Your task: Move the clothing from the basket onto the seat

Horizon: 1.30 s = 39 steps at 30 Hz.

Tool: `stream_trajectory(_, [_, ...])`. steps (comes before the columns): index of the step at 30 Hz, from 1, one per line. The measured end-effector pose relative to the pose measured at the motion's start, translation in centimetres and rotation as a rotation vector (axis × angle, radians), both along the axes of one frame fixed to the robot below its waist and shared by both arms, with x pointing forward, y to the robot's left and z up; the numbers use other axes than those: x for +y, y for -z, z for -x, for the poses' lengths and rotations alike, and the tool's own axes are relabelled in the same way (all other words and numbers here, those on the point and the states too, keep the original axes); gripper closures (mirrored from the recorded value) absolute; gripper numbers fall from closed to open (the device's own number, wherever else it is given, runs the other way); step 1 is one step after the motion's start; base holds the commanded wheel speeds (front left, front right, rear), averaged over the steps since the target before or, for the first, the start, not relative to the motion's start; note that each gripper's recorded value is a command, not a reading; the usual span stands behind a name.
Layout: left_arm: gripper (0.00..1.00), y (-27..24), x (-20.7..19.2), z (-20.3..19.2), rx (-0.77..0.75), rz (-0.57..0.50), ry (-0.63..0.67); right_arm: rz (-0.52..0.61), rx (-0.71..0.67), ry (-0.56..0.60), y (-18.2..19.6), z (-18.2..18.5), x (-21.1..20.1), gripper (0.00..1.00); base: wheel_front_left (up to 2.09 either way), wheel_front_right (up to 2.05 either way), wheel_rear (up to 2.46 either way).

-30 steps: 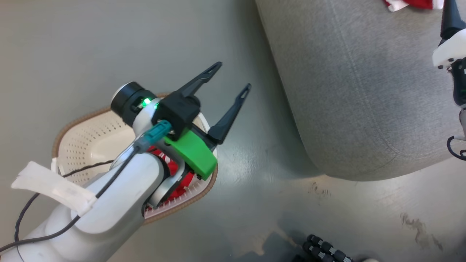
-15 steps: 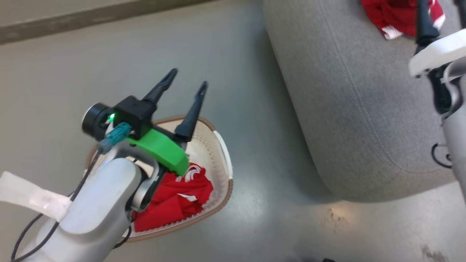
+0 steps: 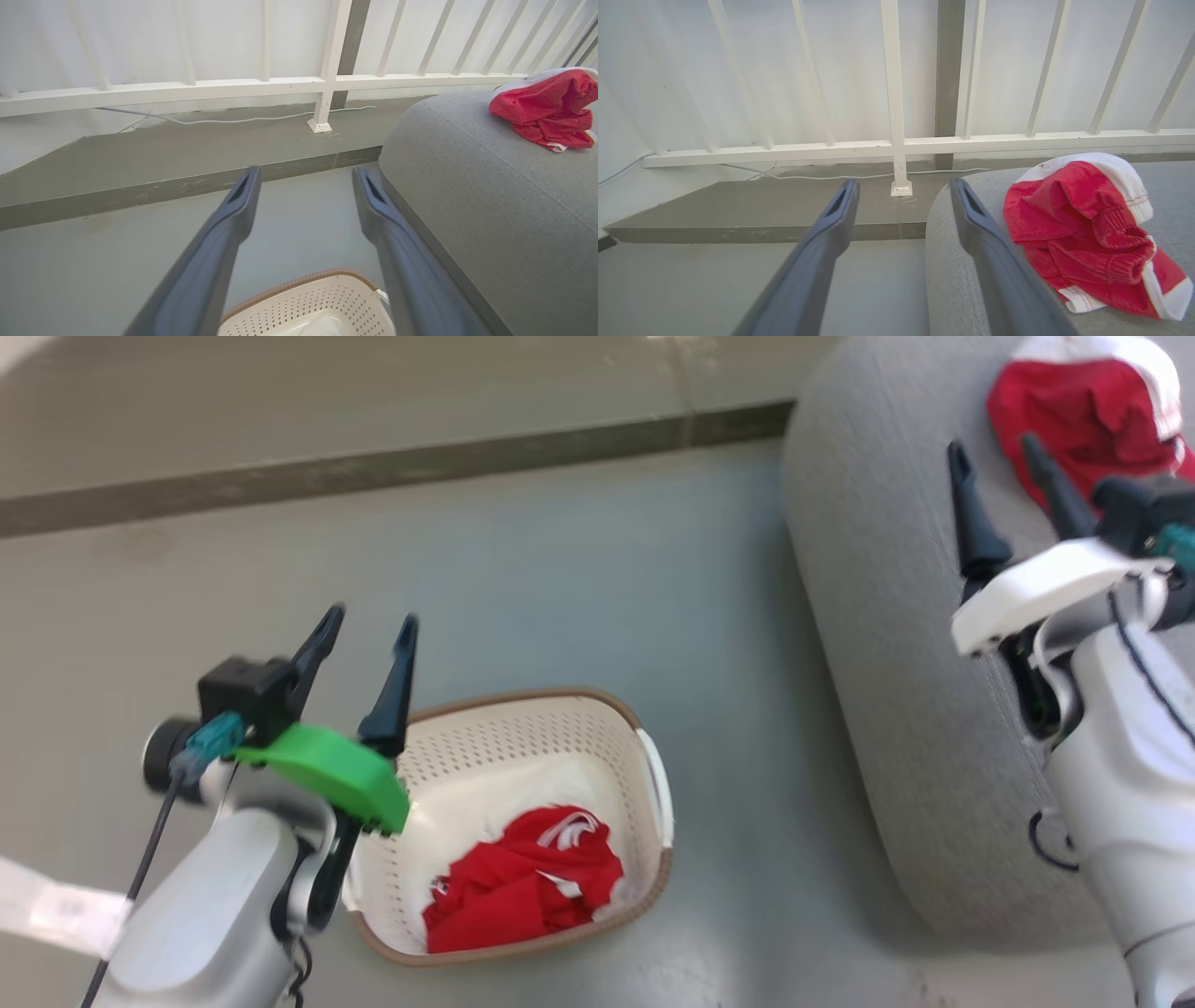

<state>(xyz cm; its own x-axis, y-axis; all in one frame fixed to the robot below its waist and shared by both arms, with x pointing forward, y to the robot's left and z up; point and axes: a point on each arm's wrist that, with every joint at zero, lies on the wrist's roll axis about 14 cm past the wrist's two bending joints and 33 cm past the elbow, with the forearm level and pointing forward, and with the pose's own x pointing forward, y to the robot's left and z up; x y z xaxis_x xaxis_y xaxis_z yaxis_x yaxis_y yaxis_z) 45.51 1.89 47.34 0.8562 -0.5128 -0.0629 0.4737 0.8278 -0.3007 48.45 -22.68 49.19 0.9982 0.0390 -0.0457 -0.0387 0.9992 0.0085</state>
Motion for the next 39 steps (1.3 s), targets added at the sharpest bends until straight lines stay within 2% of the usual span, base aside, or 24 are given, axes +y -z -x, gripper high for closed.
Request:
stream_trajectory(8, [0.00, -0.2, 6.0, 2.4, 0.016, -0.031, -0.171, -0.064, -0.054, -0.076, -1.4, 2.0, 4.7, 0.00, 0.00, 0.00, 0.00])
stream_trajectory(17, [0.00, -2.5, 12.8, 4.6, -0.042, -0.019, -0.380, -0.109, -0.085, -0.151, -2.2, 5.8, 9.4, 0.00, 0.00, 0.00, 0.00])
stream_trajectory(25, [0.00, -2.4, 14.4, 7.4, -0.053, -0.028, -0.430, -0.125, -0.094, -0.147, -2.1, 8.4, 10.0, 0.00, 0.00, 0.00, 0.00])
stream_trajectory(39, [0.00, -1.6, 15.2, 9.5, -0.045, -0.036, -0.472, -0.136, -0.096, -0.089, -1.6, 10.6, 9.1, 0.00, 0.00, 0.00, 0.00])
